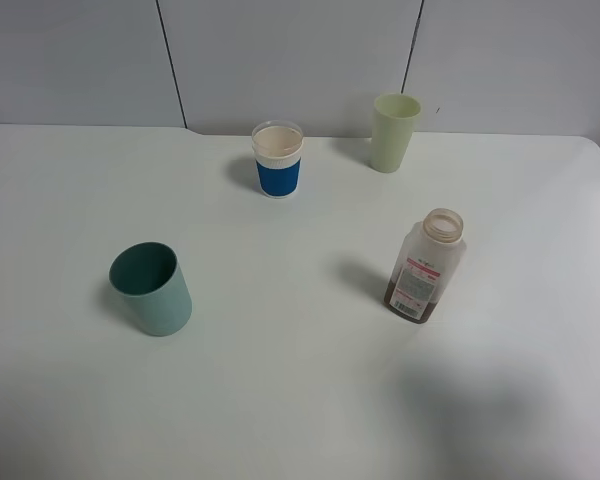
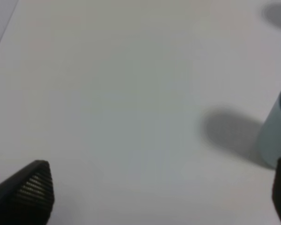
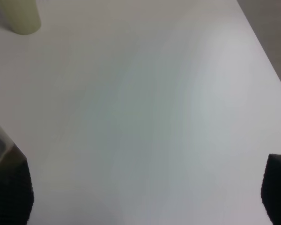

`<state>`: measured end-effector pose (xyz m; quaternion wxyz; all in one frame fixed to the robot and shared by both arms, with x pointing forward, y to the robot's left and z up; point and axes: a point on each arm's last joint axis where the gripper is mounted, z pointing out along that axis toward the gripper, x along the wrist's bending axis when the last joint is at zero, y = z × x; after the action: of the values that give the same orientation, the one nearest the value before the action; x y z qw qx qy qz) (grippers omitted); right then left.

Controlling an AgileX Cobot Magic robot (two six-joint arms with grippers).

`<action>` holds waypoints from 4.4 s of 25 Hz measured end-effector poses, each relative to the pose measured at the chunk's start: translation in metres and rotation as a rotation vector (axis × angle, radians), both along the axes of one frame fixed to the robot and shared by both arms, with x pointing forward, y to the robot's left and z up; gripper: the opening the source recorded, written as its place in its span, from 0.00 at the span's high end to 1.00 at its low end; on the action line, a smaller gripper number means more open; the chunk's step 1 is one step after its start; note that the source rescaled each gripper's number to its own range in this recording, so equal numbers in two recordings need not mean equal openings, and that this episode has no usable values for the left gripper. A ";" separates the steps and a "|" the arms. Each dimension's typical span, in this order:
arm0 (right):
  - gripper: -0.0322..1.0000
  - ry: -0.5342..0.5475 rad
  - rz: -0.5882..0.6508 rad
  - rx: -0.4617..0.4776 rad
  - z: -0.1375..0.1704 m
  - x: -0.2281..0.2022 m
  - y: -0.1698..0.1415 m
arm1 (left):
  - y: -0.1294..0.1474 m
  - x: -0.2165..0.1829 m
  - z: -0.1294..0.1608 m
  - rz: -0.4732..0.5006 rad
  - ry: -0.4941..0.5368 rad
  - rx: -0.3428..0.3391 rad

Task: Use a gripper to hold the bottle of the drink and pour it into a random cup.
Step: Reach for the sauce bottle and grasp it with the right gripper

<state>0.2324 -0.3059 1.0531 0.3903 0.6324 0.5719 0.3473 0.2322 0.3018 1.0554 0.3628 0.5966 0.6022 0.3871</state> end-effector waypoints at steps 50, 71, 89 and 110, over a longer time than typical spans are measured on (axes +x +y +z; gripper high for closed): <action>0.02 0.000 0.000 0.000 0.000 0.000 0.000 | 0.000 0.000 0.000 0.000 0.000 0.000; 0.02 0.000 0.000 0.000 0.000 0.000 0.000 | 0.000 0.000 0.000 0.000 0.000 0.000; 0.02 0.000 0.013 0.019 0.000 0.000 0.002 | 0.000 0.000 0.000 0.000 0.000 0.000; 0.02 0.116 0.146 0.024 0.047 0.097 0.011 | 0.000 0.000 0.000 0.000 0.000 0.000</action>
<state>0.3290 -0.2951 1.1000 0.3225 0.6128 0.6339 0.3444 0.2322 0.3018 1.0554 0.3628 0.5966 0.6022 0.3871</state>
